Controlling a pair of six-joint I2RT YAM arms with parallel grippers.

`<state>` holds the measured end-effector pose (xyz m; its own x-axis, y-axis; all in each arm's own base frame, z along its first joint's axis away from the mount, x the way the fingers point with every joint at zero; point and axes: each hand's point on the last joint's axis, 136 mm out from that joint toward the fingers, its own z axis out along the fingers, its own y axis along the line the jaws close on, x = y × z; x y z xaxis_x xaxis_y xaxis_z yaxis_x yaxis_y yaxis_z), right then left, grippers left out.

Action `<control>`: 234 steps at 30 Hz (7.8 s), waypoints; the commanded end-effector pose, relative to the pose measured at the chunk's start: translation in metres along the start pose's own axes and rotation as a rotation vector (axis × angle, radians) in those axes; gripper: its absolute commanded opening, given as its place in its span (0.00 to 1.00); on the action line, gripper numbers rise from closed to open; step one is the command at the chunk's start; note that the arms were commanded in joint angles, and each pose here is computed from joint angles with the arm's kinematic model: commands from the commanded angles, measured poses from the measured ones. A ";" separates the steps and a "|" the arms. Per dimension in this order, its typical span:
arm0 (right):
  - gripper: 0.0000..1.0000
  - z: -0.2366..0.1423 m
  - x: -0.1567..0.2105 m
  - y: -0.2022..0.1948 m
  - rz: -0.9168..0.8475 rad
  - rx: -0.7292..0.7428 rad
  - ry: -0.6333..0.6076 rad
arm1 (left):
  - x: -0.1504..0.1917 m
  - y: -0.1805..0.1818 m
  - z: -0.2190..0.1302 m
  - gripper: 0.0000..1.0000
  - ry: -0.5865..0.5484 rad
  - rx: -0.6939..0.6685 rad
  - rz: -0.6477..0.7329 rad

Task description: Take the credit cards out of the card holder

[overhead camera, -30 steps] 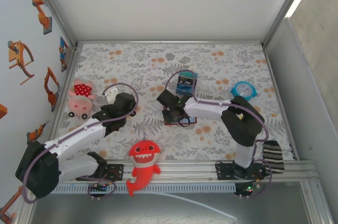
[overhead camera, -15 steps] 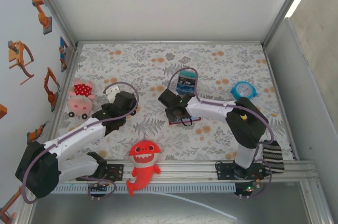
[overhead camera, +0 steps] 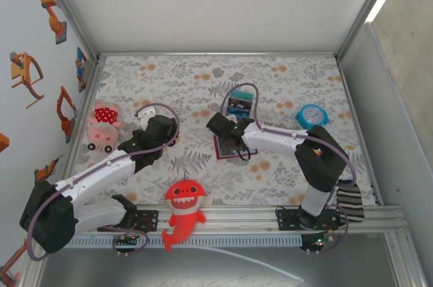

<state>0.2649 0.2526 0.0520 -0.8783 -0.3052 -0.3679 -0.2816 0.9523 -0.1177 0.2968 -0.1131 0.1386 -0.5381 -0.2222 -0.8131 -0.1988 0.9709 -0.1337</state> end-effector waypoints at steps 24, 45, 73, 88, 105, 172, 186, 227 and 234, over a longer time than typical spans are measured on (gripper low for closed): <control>0.28 0.023 0.024 -0.057 0.226 -0.100 0.068 | 0.018 -0.100 0.007 0.97 0.089 0.210 0.180; 0.24 0.028 0.059 -0.044 0.325 -0.187 0.155 | 0.054 -0.144 0.020 0.97 0.185 0.278 0.365; 0.15 -0.027 0.017 -0.039 0.358 -0.319 -0.028 | 0.114 -0.155 0.030 0.97 0.270 0.247 0.483; 0.10 -0.012 -0.005 -0.009 0.368 -0.476 0.008 | 0.133 -0.143 0.035 0.97 0.339 0.234 0.487; 0.15 0.019 -0.003 0.007 0.389 -0.494 0.092 | 0.149 -0.126 0.042 0.97 0.375 0.168 0.582; 0.00 0.021 0.010 0.007 0.566 -0.809 0.045 | 0.148 -0.109 0.041 0.97 0.396 0.080 0.649; 0.00 0.013 0.008 -0.002 0.576 -0.805 0.019 | 0.144 -0.109 0.040 0.97 0.390 0.075 0.647; 0.00 0.009 0.004 -0.002 0.577 -0.819 0.014 | 0.138 -0.144 0.037 0.97 0.379 0.190 0.703; 0.08 0.004 0.001 0.001 0.584 -0.870 -0.008 | 0.146 -0.136 0.038 0.97 0.401 0.171 0.731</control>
<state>0.2646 0.2512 0.0370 -0.9693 0.1975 -0.1464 0.0208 0.6593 0.7516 0.2860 -0.2827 0.0333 -0.7282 0.4203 -0.5414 0.3845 0.9044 0.1849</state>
